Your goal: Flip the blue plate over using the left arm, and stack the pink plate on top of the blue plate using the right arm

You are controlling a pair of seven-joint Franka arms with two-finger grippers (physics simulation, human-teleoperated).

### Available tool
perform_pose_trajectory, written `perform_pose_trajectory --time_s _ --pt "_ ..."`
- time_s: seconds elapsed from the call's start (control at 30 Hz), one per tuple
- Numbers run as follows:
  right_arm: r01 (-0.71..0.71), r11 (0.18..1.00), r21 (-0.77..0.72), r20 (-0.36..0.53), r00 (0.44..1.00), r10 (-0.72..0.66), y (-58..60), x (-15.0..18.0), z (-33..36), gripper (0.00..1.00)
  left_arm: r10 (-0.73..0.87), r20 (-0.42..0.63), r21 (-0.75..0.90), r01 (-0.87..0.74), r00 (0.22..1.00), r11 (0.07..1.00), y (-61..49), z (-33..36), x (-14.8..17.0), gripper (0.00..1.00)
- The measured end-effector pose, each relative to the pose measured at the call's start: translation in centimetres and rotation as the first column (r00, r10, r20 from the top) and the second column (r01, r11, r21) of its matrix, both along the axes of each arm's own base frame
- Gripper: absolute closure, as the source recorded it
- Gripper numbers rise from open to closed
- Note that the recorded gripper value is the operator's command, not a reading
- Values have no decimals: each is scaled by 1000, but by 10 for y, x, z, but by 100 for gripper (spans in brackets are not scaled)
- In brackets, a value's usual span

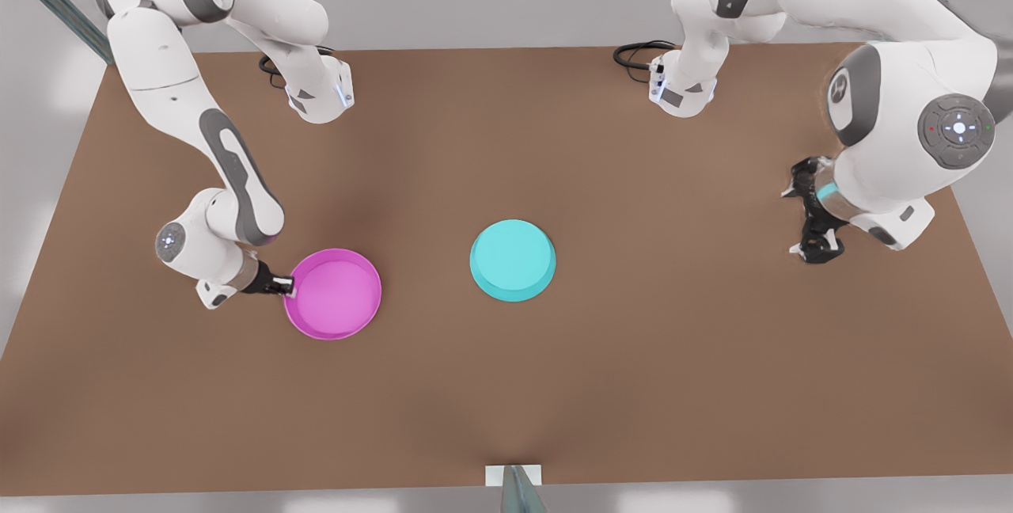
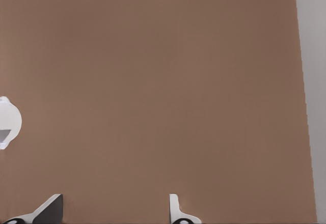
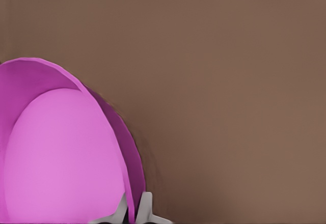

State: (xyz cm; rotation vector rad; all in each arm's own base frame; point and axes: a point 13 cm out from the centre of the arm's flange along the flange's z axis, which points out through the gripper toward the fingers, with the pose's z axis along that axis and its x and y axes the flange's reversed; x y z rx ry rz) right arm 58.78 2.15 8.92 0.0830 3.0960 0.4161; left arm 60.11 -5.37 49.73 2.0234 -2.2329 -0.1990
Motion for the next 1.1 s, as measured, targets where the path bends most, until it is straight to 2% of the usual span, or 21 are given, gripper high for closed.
perform_pose_trajectory --time_s 0.03,0.1,0.2,0.37,0.47,0.63,0.93,1.1 --pt "-15 1000 11 7 1000 15 13 2 6 79 -94 -49 -74 90 994 993 19 -11 -22 0" --pt "-41 998 43 18 999 40 43 4 15 79 -295 -53 -85 290 954 953 15 -17 -51 0" --pt "-73 993 97 39 997 69 91 7 32 79 -494 -34 -53 492 869 869 16 -22 -45 0" --pt "-167 967 193 89 984 152 205 9 65 79 -697 18 -107 694 717 712 5 -19 -41 0" --pt "-232 950 209 96 972 216 276 -13 68 79 -773 37 -128 770 634 625 5 -22 -39 0" --pt "-243 944 226 75 970 231 346 -49 33 79 -856 61 -146 853 513 501 8 -22 -37 0" --pt "-174 956 236 124 981 148 380 -43 42 79 -935 86 -170 930 343 325 7 -22 -40 0" --pt "-159 958 240 110 985 136 396 -55 38 79 -958 98 -181 951 271 250 3 -22 -42 0"
